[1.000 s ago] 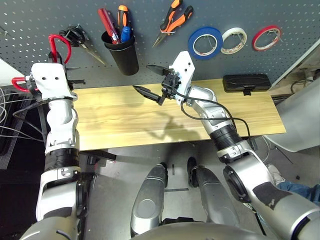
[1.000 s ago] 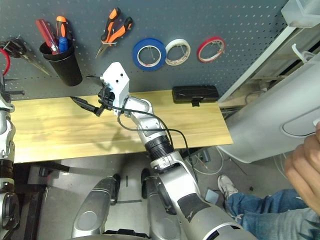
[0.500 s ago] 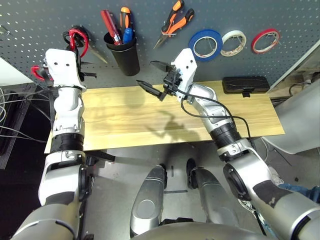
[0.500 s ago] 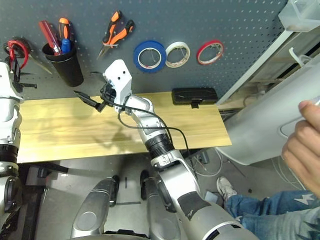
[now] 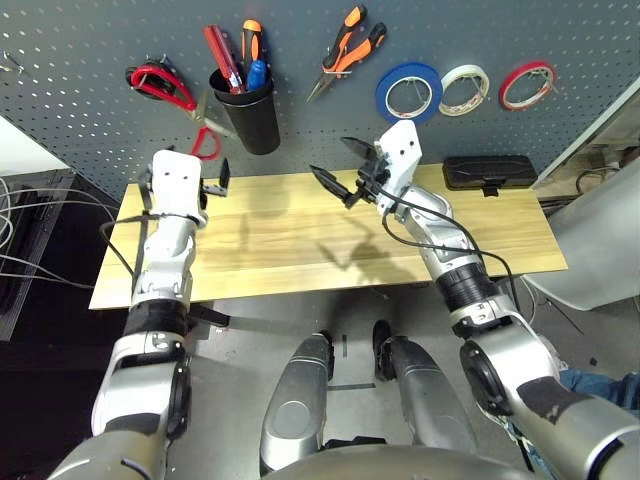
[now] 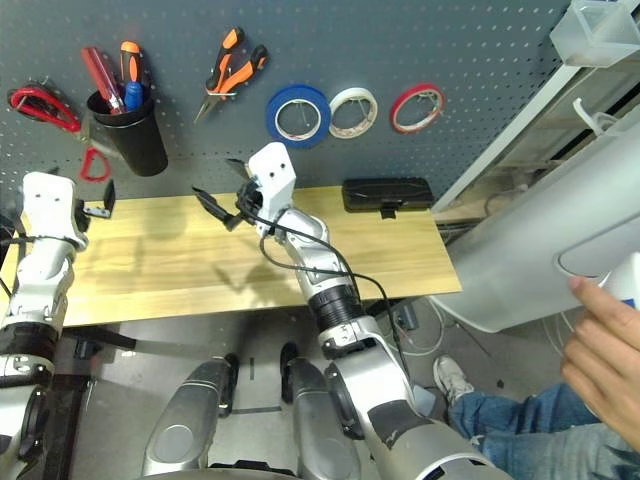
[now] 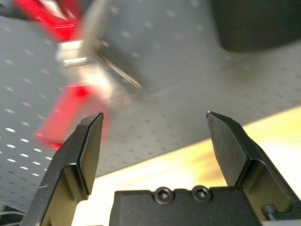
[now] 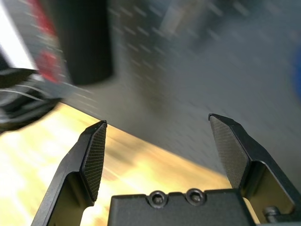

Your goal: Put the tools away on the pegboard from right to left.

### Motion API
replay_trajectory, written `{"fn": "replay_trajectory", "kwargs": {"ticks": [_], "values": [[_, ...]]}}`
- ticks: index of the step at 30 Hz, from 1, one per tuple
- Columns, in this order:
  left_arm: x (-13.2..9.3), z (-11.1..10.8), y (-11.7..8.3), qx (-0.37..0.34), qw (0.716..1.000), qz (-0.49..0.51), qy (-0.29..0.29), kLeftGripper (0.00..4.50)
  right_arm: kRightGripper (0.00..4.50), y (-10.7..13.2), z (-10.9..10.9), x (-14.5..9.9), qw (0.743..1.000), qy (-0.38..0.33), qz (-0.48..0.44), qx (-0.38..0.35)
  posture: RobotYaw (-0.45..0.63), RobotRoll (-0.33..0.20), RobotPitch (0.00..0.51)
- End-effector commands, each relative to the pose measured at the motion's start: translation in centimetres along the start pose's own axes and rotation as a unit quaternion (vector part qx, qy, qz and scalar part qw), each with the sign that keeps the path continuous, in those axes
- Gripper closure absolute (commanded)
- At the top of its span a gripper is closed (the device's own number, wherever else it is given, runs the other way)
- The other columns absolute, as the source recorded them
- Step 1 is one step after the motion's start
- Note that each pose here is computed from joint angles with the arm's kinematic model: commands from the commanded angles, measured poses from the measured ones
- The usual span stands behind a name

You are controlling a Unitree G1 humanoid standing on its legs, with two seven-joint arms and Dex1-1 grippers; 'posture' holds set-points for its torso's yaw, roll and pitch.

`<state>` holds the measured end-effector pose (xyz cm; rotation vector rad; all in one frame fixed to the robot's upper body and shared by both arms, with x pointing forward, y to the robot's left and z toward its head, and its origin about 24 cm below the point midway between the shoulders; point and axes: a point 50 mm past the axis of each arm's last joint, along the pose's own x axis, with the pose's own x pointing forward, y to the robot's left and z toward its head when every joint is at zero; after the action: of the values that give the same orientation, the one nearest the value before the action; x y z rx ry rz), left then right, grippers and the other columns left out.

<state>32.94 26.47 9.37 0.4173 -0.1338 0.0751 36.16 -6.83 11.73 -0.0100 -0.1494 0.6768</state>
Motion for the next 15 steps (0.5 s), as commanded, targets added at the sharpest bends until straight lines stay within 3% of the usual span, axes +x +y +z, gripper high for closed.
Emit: {"fn": "replay_trajectory", "kwargs": {"ticks": [1, 15], "values": [[-0.8, -1.2, -1.6, 0.002, 0.999, -0.036, 0.028, 0.02, 0.00, -1.5, -1.7, -1.0, 0.997, 0.030, -0.068, 0.025, 0.16, 0.000, 0.242], [-1.7, -4.1, -4.8, -0.064, 0.988, -0.068, 0.122, 0.02, 0.00, -7.5, -4.8, -5.4, 0.959, 0.103, -0.257, 0.059, 0.10, 0.000, 0.259]]}}
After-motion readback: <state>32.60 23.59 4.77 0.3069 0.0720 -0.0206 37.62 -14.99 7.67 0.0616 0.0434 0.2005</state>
